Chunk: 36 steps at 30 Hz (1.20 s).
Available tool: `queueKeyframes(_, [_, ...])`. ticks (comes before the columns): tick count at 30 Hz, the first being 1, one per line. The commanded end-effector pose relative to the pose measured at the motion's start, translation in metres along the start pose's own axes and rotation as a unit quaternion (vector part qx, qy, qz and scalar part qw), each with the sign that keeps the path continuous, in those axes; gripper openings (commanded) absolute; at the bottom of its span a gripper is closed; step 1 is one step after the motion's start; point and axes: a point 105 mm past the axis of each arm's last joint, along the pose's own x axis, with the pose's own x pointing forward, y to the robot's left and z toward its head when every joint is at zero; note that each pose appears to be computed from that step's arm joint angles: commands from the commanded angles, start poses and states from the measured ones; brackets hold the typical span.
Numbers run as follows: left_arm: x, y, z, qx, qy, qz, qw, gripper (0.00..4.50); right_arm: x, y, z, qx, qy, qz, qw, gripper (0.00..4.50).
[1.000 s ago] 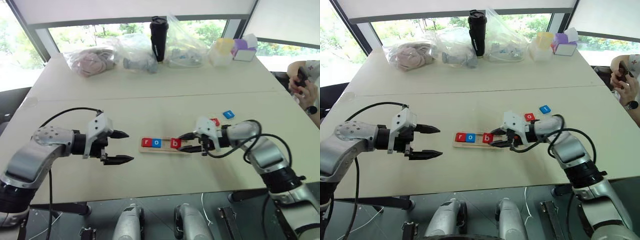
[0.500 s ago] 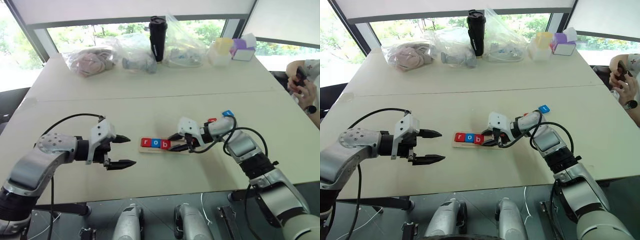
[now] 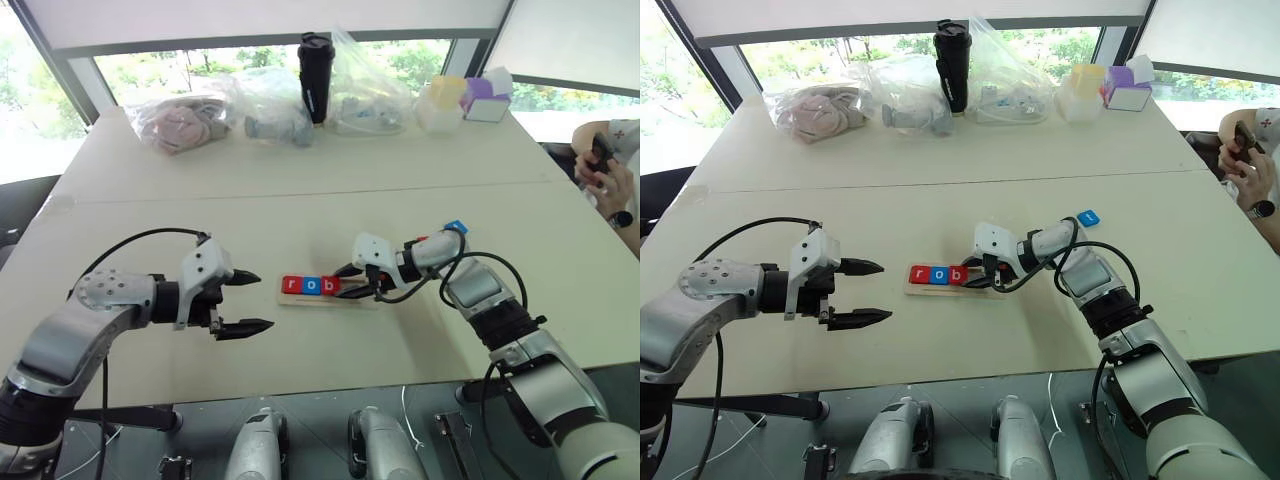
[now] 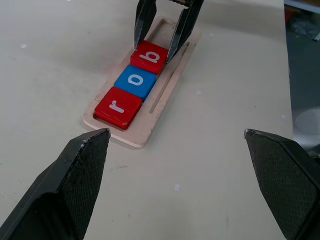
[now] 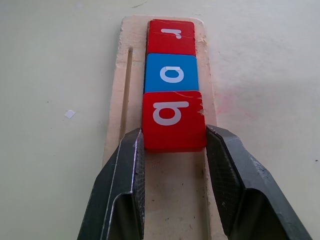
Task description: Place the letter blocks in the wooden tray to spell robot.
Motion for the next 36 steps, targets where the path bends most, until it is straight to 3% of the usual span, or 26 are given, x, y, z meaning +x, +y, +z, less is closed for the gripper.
queueKeyframes(1, [-0.001,0.0,0.009,0.018,-0.013,0.003,1.0,4.5,-0.003,-0.006,0.006,-0.013,-0.005,-0.008,1.0,1.16])
queueKeyframes(3, [-0.001,0.0,0.009,0.018,-0.014,0.003,1.0,4.5,-0.003,-0.006,0.006,-0.012,-0.005,-0.009,1.0,1.16])
queueKeyframes(9, [-0.001,0.001,0.009,0.019,-0.013,0.007,1.0,4.5,-0.004,-0.01,0.011,-0.018,-0.011,-0.018,1.0,4.14])
queueKeyframes(15, [-0.001,0.003,0.007,0.019,-0.012,0.011,1.0,4.5,-0.016,-0.021,0.028,-0.036,-0.033,-0.042,0.998,4.14])
queueKeyframes(22, [0.001,0.004,0.007,0.021,-0.015,0.014,1.0,4.5,-0.05,-0.049,0.061,-0.029,-0.102,-0.124,0.987,4.14])
queueKeyframes(24, [0.001,0.004,0.012,0.023,-0.026,0.019,0.999,4.5,-0.077,-0.058,0.063,-0.004,-0.122,-0.189,0.974,4.14])
queueKeyframes(28, [-0.001,0.005,0.026,0.013,-0.066,0.027,0.997,4.5,-0.127,-0.066,0.012,0.119,-0.071,-0.364,0.921,4.14])
queueKeyframes(31, [-0.002,0.005,0.029,0.016,-0.069,0.029,0.997,4.5,-0.133,-0.057,-0.008,0.186,-0.056,-0.403,0.894,4.14])
queueKeyframes(34, [-0.004,0.005,0.032,0.018,-0.065,0.022,0.997,4.5,-0.138,-0.05,-0.033,0.282,-0.04,-0.455,0.844,4.14])
queueKeyframes(36, [-0.004,0.006,0.031,0.021,-0.056,0.018,0.998,4.5,-0.138,-0.047,-0.044,0.305,-0.025,-0.477,0.824,4.14])
